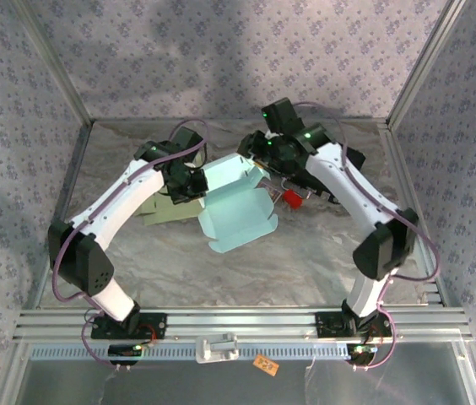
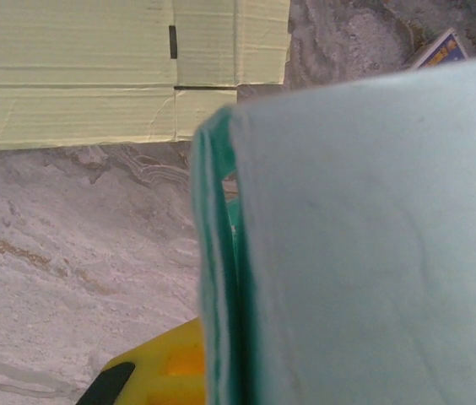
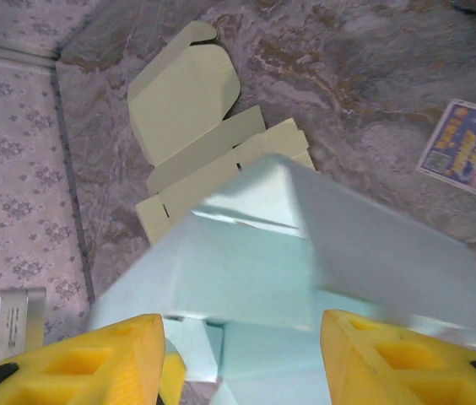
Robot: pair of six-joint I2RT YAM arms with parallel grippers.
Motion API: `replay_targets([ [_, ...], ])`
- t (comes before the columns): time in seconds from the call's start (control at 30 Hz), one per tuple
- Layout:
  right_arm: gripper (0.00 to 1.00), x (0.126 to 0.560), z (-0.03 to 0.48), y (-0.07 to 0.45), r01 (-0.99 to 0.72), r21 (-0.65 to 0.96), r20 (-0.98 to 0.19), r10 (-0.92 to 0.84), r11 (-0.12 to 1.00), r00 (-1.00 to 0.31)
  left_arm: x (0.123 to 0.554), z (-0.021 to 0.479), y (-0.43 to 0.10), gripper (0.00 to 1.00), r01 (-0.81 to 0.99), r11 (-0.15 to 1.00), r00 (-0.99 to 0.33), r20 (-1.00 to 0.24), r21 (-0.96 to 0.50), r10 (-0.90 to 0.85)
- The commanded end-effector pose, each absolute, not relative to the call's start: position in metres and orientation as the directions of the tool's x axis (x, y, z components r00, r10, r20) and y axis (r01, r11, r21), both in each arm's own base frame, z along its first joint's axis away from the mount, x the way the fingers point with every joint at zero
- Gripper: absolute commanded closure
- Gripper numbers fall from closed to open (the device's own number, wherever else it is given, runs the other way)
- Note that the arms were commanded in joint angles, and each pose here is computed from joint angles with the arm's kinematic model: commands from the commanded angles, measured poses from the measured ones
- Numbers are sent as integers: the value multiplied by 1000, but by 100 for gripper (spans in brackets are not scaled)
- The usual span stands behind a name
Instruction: Fold the paper box
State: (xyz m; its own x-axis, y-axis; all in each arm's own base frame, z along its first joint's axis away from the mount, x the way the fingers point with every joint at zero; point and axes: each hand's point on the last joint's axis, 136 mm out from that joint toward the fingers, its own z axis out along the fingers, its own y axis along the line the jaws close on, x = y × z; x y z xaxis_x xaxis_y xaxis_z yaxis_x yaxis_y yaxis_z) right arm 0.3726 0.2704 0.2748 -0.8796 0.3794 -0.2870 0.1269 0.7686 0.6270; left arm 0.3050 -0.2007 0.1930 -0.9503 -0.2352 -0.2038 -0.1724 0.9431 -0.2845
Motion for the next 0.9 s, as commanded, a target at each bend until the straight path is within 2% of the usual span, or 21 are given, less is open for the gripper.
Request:
replay_targets([
  [0.0,49,360,276,259,107,630,-310,375,769,-874,308,202,-206,100,-150,939,-956,-198,-310,-218],
  [0.13,49,364,297,233,24,637,-419,372,770,-828,310,204,-212,100,-109,937,-965,-190,-332,-180],
  [0.23,50,372,333,211,-100,693,-505,381,714,-774,312,207,-224,100,-39,915,-977,-175,-402,-118],
  [0.33,57,375,347,193,-205,707,-542,332,677,-772,322,215,-236,100,46,871,-979,-194,-489,-57],
  [0.43,61,374,346,184,-288,740,-531,265,608,-805,336,223,-247,100,143,822,-970,-242,-551,7],
  [0.53,62,371,349,177,-398,737,-583,217,546,-783,348,226,-258,100,221,756,-964,-254,-616,75],
  [0.67,63,373,336,178,-496,672,-654,128,549,-745,364,218,-267,100,280,711,-957,-246,-646,153],
  [0.87,60,386,329,184,-544,654,-680,95,526,-727,389,205,-273,100,310,695,-949,-254,-649,187],
])
